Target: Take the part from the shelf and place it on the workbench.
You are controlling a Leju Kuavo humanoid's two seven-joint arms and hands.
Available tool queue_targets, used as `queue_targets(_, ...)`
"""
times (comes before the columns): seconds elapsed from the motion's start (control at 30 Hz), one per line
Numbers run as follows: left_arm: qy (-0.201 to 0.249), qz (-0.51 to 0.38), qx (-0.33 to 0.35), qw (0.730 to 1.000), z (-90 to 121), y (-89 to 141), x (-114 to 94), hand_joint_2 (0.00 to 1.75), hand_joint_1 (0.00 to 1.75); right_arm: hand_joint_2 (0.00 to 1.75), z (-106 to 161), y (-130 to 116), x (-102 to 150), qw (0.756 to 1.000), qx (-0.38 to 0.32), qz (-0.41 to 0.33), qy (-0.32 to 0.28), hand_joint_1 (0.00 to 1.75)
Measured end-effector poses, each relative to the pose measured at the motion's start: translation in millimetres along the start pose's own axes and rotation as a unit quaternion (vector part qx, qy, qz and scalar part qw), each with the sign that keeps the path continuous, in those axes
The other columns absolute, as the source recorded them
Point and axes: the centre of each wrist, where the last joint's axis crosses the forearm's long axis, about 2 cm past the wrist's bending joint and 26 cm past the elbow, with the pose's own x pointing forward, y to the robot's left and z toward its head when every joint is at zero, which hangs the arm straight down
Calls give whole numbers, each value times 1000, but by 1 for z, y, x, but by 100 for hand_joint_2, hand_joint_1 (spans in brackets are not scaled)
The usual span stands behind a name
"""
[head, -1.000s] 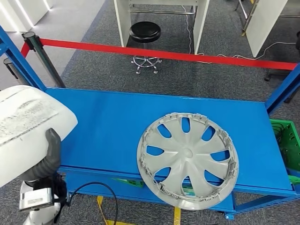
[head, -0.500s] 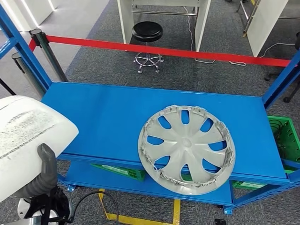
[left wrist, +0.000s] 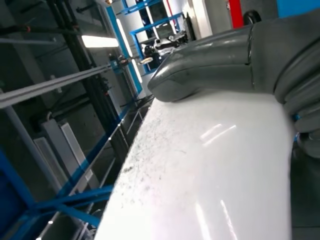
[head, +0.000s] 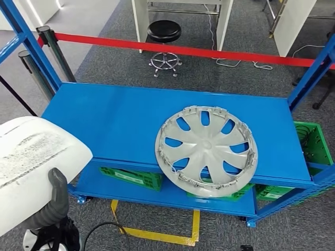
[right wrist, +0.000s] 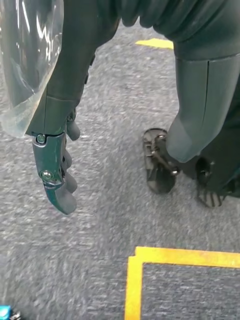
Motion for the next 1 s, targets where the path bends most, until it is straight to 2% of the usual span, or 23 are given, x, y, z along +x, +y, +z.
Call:
queue_targets(0.6, 23, 9, 16, 1000, 6, -3, 8, 175, 175, 175, 3, 0, -8, 999, 25, 8, -34, 0)
queue_targets(0.83, 51, -6, 20, 998, 18, 7, 10, 175, 175, 175, 2, 5, -3, 997, 48, 49, -46, 0)
queue_targets(1.0, 59, -7, 22, 998, 20, 8, 11, 175, 175, 175, 0, 10, 6, 995, 56, 49, -65, 0)
